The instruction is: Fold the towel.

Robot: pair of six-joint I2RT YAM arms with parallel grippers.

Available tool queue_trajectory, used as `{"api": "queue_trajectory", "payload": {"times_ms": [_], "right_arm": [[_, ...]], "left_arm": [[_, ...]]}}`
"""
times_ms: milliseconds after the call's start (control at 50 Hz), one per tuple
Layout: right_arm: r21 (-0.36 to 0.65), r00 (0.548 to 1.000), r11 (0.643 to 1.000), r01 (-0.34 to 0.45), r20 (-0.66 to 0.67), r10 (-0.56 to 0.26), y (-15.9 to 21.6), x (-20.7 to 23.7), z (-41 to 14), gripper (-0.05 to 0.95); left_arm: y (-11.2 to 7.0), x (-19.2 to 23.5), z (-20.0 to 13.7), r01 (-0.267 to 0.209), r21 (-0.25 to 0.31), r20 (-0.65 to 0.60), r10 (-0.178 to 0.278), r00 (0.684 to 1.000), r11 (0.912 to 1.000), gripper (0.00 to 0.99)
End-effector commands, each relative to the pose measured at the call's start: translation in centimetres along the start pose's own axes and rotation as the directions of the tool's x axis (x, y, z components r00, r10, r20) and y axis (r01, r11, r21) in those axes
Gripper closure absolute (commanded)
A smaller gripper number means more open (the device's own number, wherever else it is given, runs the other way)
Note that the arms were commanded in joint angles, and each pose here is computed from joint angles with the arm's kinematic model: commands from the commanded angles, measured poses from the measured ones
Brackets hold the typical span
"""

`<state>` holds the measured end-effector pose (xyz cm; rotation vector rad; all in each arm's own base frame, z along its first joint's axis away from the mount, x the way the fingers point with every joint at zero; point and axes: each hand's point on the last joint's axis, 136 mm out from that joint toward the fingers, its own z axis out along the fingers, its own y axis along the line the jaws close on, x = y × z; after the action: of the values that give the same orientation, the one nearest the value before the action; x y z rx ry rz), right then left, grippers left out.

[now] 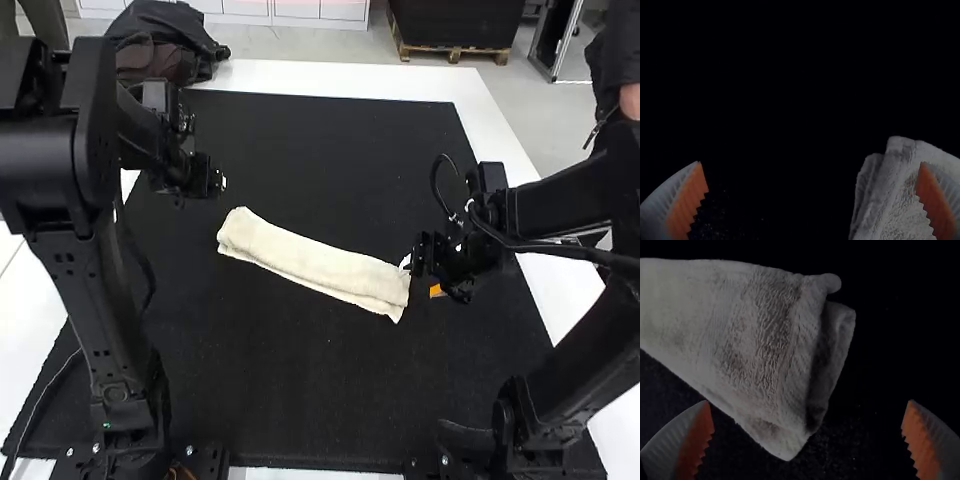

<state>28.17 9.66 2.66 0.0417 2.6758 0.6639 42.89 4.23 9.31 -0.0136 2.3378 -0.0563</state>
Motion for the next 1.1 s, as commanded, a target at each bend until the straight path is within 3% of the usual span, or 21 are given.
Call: {"api": "queue_trajectory", "payload": {"times_ms": [0, 1080], "right_arm": [[0.007, 0.999, 0.999, 0.034, -0.014, -0.034, 0.3, 0.2, 0.7, 0.03], [-0.009, 0.998, 0.998, 0.061, -0.014, -0.061, 1.2, -0.3, 3.9, 0.03]], "left_arm": [[0.0, -3.1, -1.6, 0.009, -0.002, 0.081, -0.009, 0.997, 1.0, 0.025], [-0.3, -4.6, -3.7, 0.003, -0.003, 0.136, -0.002, 0.991, 1.0, 0.026]]}}
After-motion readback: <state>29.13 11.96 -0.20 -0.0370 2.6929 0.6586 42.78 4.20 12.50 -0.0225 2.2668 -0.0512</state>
